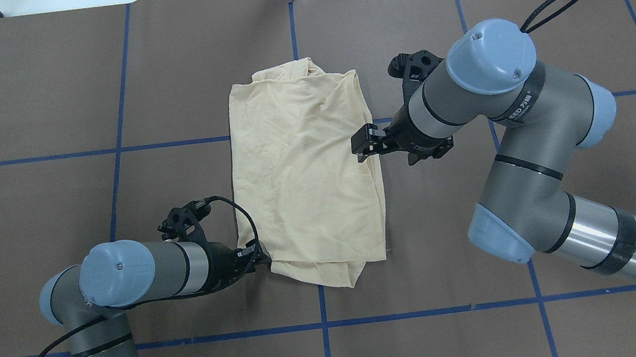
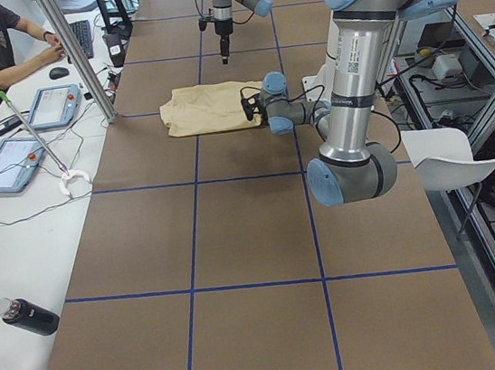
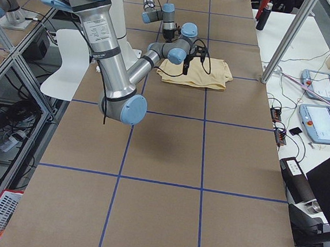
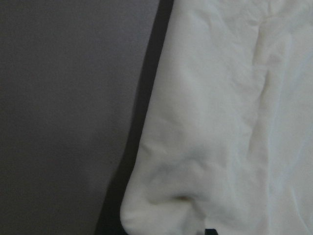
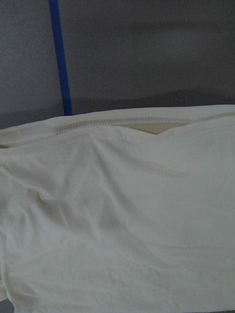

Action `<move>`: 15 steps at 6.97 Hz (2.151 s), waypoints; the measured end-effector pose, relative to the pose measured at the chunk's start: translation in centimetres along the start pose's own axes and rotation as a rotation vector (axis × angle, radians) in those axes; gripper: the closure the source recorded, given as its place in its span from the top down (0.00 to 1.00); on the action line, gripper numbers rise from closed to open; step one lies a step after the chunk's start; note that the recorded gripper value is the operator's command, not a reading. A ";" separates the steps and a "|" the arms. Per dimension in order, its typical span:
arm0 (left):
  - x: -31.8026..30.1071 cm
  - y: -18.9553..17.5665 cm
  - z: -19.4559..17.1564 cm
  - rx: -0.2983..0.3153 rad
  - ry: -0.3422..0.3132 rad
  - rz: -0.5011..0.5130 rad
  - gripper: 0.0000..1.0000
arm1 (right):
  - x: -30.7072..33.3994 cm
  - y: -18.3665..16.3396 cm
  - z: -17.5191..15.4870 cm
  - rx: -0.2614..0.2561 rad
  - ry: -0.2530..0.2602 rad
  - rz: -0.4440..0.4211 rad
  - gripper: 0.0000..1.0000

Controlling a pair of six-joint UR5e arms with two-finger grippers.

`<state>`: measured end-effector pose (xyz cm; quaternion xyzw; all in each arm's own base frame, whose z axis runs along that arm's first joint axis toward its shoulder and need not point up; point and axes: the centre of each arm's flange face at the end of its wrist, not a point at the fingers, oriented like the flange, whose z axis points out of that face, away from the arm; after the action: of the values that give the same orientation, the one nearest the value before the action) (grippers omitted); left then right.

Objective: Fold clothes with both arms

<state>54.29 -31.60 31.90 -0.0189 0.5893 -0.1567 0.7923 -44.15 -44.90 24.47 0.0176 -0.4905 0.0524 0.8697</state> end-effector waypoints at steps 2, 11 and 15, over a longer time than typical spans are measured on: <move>0.0 0.0 0.0 -0.001 0.000 0.000 0.45 | 0.0 0.0 0.0 0.000 0.000 0.000 1.00; 0.0 -0.6 -0.2 0.010 -0.004 -0.003 0.50 | 0.0 0.0 0.2 -0.001 0.002 0.000 1.00; 0.0 -0.6 -0.1 0.013 -0.020 -0.007 0.00 | 0.0 0.0 0.2 -0.001 0.002 0.000 1.00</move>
<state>54.07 -32.19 32.05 -0.0174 0.5802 -0.1632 0.7978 -44.29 -44.89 24.55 0.0168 -0.4896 0.0521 0.8702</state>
